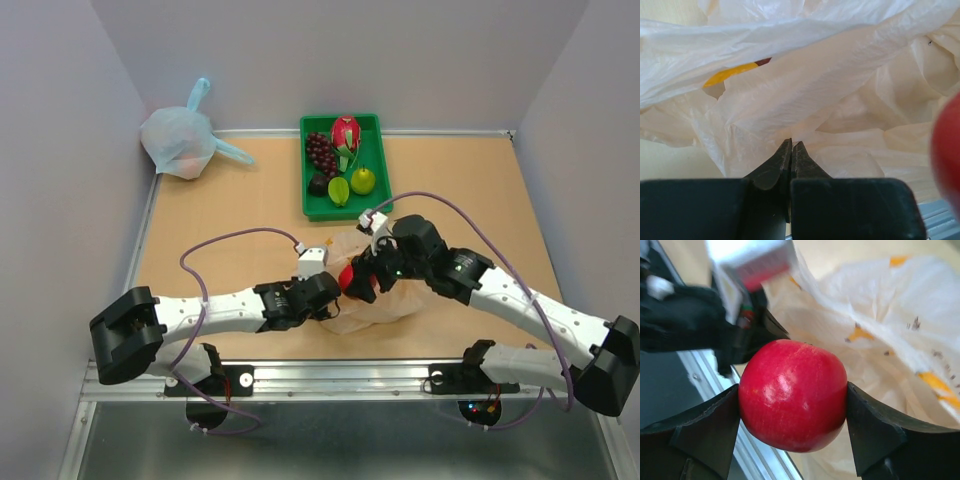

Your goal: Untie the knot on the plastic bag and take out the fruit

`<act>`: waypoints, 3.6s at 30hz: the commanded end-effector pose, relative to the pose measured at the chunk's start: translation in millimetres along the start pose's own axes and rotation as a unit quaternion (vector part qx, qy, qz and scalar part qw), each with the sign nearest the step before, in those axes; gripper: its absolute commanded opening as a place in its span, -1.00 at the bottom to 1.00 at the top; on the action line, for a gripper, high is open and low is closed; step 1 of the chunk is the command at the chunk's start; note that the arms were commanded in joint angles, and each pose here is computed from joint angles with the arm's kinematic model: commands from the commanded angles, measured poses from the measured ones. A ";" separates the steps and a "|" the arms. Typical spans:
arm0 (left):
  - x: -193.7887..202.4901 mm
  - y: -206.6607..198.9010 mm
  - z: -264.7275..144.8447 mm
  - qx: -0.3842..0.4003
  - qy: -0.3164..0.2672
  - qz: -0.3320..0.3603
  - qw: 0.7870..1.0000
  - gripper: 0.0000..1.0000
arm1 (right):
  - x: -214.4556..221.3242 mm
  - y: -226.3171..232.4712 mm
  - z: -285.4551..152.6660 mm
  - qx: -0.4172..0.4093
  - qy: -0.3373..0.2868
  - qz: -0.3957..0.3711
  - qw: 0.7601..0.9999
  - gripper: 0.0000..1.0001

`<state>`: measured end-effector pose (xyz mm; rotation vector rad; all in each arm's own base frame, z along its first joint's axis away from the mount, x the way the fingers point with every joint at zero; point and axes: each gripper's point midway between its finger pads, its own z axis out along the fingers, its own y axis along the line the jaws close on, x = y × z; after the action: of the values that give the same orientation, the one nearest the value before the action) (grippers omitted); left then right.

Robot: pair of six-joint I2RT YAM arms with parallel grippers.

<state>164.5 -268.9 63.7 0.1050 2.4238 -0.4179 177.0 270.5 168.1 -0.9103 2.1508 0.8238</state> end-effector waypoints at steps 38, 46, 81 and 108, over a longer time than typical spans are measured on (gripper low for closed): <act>24.9 0.8 -14.0 0.053 0.028 -0.007 0.998 -0.83 | -189.9 -211.4 160.0 0.254 -0.147 0.072 0.953 0.74; 13.9 -11.1 -11.0 0.053 0.019 0.006 0.998 -0.83 | -231.0 -178.4 82.3 0.253 -0.210 0.049 0.943 1.00; -124.8 -152.1 -97.5 0.237 -0.099 0.102 0.961 0.97 | -76.6 -112.8 -302.0 0.453 -0.489 0.111 0.737 1.00; -179.2 191.5 -231.5 -0.170 -0.444 -0.177 0.862 0.97 | -20.7 -111.7 -302.4 0.445 -0.507 0.094 0.732 1.00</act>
<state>207.1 -43.4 289.4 -0.4430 1.6439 -0.1874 182.3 -6.1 330.0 0.2870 1.3339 0.1662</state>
